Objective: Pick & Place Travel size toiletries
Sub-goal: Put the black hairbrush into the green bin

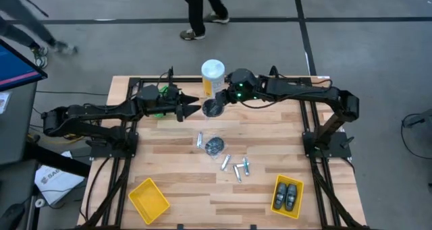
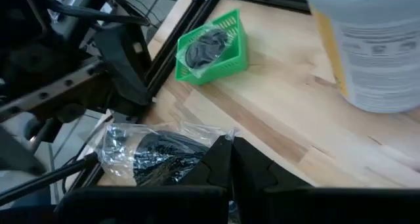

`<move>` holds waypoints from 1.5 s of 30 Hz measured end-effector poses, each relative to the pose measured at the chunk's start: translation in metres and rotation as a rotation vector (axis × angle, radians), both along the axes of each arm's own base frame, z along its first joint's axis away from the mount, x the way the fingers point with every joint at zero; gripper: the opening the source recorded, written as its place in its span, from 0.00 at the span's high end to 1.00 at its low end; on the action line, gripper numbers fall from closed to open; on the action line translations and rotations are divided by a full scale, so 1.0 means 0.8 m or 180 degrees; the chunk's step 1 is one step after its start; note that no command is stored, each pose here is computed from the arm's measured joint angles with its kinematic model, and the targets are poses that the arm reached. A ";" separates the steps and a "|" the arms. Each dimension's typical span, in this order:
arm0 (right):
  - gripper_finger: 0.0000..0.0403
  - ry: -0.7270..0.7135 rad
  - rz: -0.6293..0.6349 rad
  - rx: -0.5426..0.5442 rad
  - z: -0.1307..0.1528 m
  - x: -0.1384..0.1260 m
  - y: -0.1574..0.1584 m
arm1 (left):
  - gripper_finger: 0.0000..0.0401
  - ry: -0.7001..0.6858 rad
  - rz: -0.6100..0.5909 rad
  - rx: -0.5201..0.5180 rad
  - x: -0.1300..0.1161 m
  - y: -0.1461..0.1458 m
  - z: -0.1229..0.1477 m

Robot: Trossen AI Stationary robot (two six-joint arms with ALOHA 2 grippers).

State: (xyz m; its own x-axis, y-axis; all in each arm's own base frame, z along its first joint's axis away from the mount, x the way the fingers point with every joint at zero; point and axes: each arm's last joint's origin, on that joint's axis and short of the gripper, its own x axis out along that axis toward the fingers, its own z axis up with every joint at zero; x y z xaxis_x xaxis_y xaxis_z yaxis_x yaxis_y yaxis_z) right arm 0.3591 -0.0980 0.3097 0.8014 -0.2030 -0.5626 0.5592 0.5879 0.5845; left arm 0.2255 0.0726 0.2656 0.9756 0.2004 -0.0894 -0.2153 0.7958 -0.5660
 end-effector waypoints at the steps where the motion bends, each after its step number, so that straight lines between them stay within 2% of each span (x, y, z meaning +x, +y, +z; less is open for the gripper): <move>1: 1.00 -0.0008 0.0003 -0.0002 0.001 0.002 0.000 | 0.16 -0.0005 0.0012 -0.0023 0.000 0.000 0.000; 8: 1.00 -0.0008 0.0043 -0.0051 -0.001 0.020 -0.003 | 0.16 -0.0022 -0.0025 -0.0079 0.001 -0.003 0.000; 25: 1.00 -0.0064 0.0026 -0.0110 0.006 0.022 -0.004 | 0.16 0.0168 -0.0056 -0.0189 0.016 -0.007 -0.018; 28: 1.00 -0.0066 0.0027 -0.0108 0.006 0.022 -0.003 | 0.18 0.0184 -0.0047 -0.0253 0.018 -0.007 -0.021; 34: 1.00 -0.0066 0.0039 -0.0105 0.006 0.022 -0.001 | 0.34 0.0216 -0.0030 -0.0368 0.021 -0.006 -0.026; 45: 1.00 -0.0090 0.0043 -0.0112 0.006 0.023 -0.001 | 0.77 0.0192 0.0078 -0.0471 0.021 -0.005 -0.026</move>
